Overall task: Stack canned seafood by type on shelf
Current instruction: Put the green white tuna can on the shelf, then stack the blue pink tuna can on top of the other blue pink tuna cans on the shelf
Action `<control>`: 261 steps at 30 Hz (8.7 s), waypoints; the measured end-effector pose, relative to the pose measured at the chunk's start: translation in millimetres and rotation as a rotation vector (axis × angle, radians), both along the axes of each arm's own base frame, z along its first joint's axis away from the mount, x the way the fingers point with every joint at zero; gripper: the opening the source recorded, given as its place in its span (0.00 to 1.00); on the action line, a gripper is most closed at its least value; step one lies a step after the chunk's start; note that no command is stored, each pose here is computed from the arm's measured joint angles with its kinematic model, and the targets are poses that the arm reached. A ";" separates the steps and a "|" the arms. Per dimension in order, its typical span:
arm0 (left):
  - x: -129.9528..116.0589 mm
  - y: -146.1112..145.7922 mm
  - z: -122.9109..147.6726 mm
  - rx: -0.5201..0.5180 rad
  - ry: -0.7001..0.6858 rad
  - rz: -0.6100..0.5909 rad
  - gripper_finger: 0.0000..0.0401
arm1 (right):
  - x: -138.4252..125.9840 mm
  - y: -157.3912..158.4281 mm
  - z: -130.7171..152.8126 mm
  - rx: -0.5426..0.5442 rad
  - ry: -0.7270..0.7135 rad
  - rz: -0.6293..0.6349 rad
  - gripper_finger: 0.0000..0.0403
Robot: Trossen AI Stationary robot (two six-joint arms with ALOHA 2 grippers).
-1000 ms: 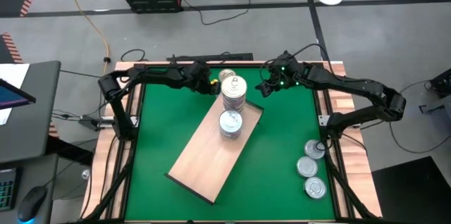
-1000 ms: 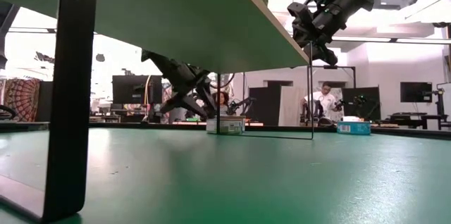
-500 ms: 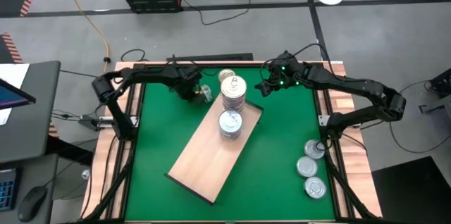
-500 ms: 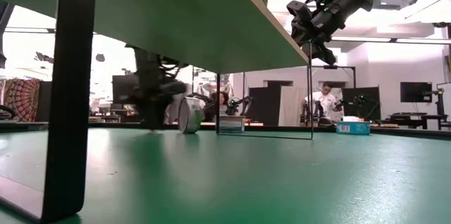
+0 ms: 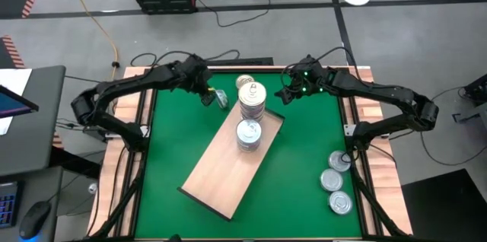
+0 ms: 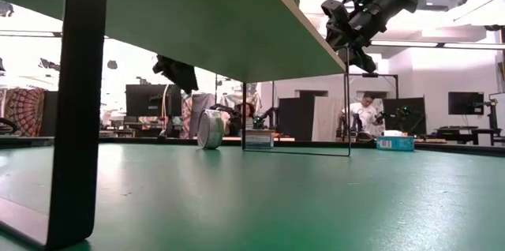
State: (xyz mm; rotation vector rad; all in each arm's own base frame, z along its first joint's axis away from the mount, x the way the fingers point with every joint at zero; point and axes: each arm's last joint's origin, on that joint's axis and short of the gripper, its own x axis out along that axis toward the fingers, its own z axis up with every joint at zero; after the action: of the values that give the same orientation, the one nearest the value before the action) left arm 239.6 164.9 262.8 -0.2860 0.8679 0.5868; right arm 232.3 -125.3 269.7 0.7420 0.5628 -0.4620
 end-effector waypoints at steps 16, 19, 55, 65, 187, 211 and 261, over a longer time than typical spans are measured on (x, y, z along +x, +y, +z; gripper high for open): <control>37.9 32.4 -46.8 -0.254 -0.170 0.284 0.76 | 3.1 -1.1 4.1 -0.016 -0.050 -0.004 0.42; 40.9 31.9 -55.7 -0.258 -0.127 0.294 0.76 | 4.1 1.1 3.9 -0.013 -0.049 0.002 0.42; 3.4 -84.2 2.7 -0.220 0.015 0.619 0.76 | 5.1 1.5 4.7 -0.050 -0.045 -0.005 0.42; 30.7 -76.8 -50.2 -0.162 0.174 0.711 0.77 | 5.5 2.4 4.8 -0.031 -0.056 0.024 0.42; -57.8 -146.3 19.1 -0.038 -0.659 -0.028 0.61 | 12.7 20.4 12.3 0.084 -0.060 -0.051 0.42; -49.2 -11.0 -19.4 -0.101 -0.709 0.320 0.61 | 39.1 -73.1 -53.7 0.152 -0.023 -0.223 0.42; -54.9 -5.5 -16.8 -0.149 -0.768 0.428 0.61 | 95.7 -142.2 -108.5 -0.174 0.385 0.463 0.31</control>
State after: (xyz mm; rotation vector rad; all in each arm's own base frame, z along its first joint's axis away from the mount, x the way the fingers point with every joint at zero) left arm 184.7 159.4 246.0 -0.7849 0.0977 0.7325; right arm 328.0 -267.6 161.2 0.3358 1.0132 -0.2151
